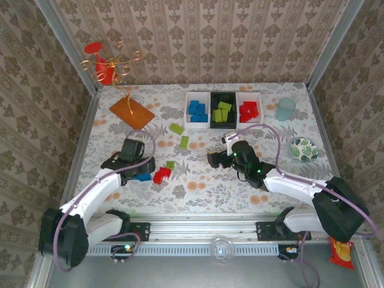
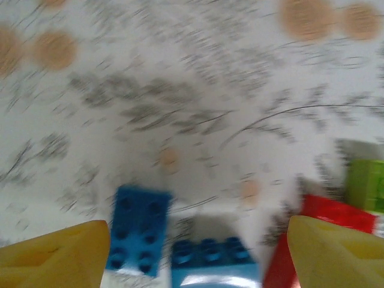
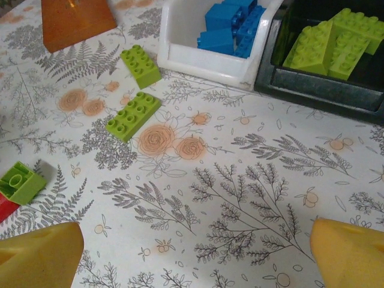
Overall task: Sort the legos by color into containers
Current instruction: Pick up the lego from the bottom-left of the table, then place the lego in the container.
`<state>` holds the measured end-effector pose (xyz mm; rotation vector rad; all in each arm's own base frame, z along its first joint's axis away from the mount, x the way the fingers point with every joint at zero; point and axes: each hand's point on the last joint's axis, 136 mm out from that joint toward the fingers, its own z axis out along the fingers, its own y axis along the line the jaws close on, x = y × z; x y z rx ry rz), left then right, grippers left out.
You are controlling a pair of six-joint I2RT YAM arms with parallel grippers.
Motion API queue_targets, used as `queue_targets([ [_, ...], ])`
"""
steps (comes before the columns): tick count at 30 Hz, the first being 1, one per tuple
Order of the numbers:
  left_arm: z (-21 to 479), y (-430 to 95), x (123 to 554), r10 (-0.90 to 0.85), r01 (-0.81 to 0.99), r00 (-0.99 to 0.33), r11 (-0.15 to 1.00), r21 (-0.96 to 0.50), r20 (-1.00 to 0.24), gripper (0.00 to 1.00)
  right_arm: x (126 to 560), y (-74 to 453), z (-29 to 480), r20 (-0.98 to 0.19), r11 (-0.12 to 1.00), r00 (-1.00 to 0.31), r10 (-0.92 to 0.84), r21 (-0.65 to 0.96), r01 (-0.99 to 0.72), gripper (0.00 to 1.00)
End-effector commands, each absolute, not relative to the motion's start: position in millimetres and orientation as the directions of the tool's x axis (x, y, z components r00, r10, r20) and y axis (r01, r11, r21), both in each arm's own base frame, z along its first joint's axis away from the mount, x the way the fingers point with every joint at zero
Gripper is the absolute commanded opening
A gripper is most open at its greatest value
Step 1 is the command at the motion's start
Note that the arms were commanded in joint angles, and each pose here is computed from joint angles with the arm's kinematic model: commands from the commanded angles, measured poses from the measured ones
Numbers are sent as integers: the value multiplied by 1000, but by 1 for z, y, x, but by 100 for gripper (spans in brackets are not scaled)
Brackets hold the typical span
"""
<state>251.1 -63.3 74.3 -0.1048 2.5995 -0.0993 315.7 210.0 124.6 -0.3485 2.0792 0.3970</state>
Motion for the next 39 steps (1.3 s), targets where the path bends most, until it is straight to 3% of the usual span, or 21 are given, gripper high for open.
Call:
queue_targets([
  [1,65,-47,246,-216,-171,-853,976,-137,-474,79,321,220,140,-873,895,-484,-60,167,-413,98],
  [11,26,-48,268,-242,-191,-891,967,-167,-384,71,322,218,138,-871,902,-487,-64,158,-401,98],
  [22,12,-47,265,-249,-206,-903,966,-154,-350,42,321,217,142,-874,903,-482,-60,158,-400,99],
  [31,76,-42,317,-215,-178,-788,976,-121,-577,29,323,217,139,-868,905,-493,-61,160,-395,99],
  [35,137,-93,364,-127,-38,-677,990,-138,-725,29,322,215,140,-870,908,-491,-55,160,-386,99],
  [39,164,-168,405,-51,126,-652,977,-175,-756,31,322,204,147,-886,925,-463,-30,151,-348,99],
])
